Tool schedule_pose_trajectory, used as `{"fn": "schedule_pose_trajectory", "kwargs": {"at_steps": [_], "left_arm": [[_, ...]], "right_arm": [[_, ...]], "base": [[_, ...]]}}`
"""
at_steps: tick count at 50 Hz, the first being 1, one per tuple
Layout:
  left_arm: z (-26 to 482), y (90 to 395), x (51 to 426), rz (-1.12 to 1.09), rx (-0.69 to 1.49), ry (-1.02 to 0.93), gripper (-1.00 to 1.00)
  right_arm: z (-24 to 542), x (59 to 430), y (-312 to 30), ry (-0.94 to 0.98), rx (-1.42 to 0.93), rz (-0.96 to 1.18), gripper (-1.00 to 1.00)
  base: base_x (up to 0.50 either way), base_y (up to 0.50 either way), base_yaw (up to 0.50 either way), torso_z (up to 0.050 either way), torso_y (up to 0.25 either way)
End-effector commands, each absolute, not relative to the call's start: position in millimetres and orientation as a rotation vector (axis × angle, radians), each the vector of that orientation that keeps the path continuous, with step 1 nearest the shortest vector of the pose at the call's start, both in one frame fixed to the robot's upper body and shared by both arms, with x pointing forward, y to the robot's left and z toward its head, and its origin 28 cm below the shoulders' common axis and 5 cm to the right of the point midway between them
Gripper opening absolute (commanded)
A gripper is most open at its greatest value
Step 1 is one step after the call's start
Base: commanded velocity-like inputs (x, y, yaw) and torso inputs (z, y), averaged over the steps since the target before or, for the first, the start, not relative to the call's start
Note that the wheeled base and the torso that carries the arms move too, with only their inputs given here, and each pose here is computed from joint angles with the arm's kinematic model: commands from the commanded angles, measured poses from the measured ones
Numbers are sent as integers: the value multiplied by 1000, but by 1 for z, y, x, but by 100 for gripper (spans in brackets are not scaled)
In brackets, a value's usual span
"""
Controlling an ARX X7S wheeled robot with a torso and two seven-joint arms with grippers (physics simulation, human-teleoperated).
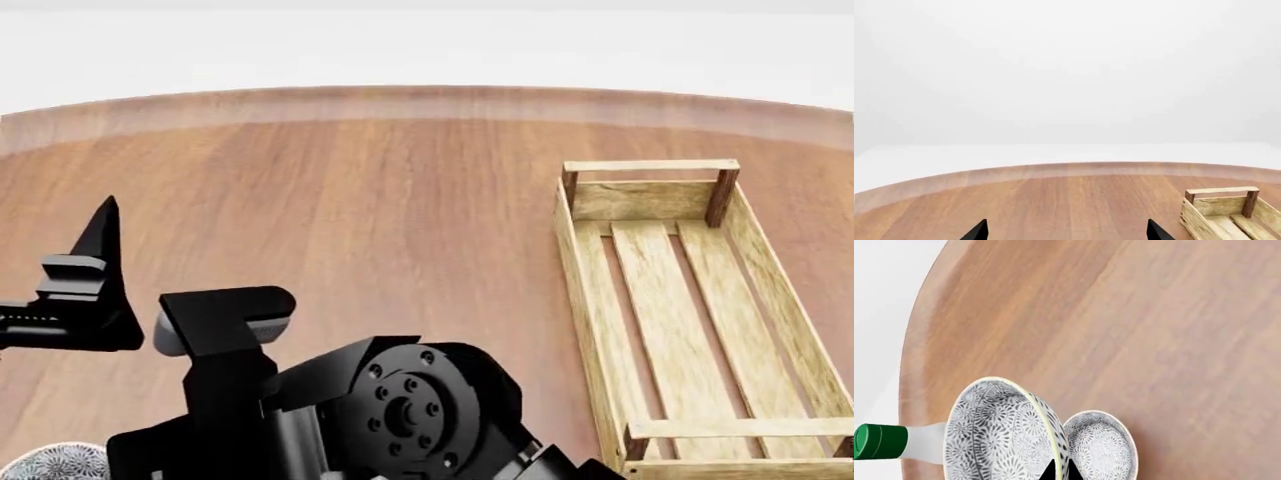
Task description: Stack the right bowl on the left bowl and place them in the tray.
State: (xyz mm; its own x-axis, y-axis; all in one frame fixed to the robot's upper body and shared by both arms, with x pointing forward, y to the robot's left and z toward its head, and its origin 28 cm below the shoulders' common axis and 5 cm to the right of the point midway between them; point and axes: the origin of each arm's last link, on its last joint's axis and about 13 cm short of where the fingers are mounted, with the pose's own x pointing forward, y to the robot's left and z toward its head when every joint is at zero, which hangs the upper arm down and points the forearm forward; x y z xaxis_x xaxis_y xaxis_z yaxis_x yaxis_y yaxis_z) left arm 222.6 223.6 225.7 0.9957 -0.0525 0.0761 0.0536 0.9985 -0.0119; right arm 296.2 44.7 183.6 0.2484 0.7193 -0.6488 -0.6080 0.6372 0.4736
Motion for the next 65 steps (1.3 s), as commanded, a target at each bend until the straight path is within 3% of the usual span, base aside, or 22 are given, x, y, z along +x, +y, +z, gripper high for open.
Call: {"fn": "schedule_pose_trajectory", "kwargs": {"at_steps": [1,34,47,48,65], "left_arm": [[225,223,222,-73,-10,-73,100],[226,221,220,-101,10,-88,100],[224,221,219,-107,9,-88,100],[224,221,219,-108,9,-87,100],[221,220,220,-114,10,-84,100]], "right_arm": [[185,298,46,956,157,919,-100],[185,295,46,949,149,934,-100],[185,294,45,950,160,953,-100],[184,294,45,953,160,954,100],[180,295,45,941,155,943,100]], "base": [[0,0,0,1,-250],[0,0,0,1,-250],[0,0,0,0,-6],[0,0,0,0,0],[0,0,0,0,0]]}}
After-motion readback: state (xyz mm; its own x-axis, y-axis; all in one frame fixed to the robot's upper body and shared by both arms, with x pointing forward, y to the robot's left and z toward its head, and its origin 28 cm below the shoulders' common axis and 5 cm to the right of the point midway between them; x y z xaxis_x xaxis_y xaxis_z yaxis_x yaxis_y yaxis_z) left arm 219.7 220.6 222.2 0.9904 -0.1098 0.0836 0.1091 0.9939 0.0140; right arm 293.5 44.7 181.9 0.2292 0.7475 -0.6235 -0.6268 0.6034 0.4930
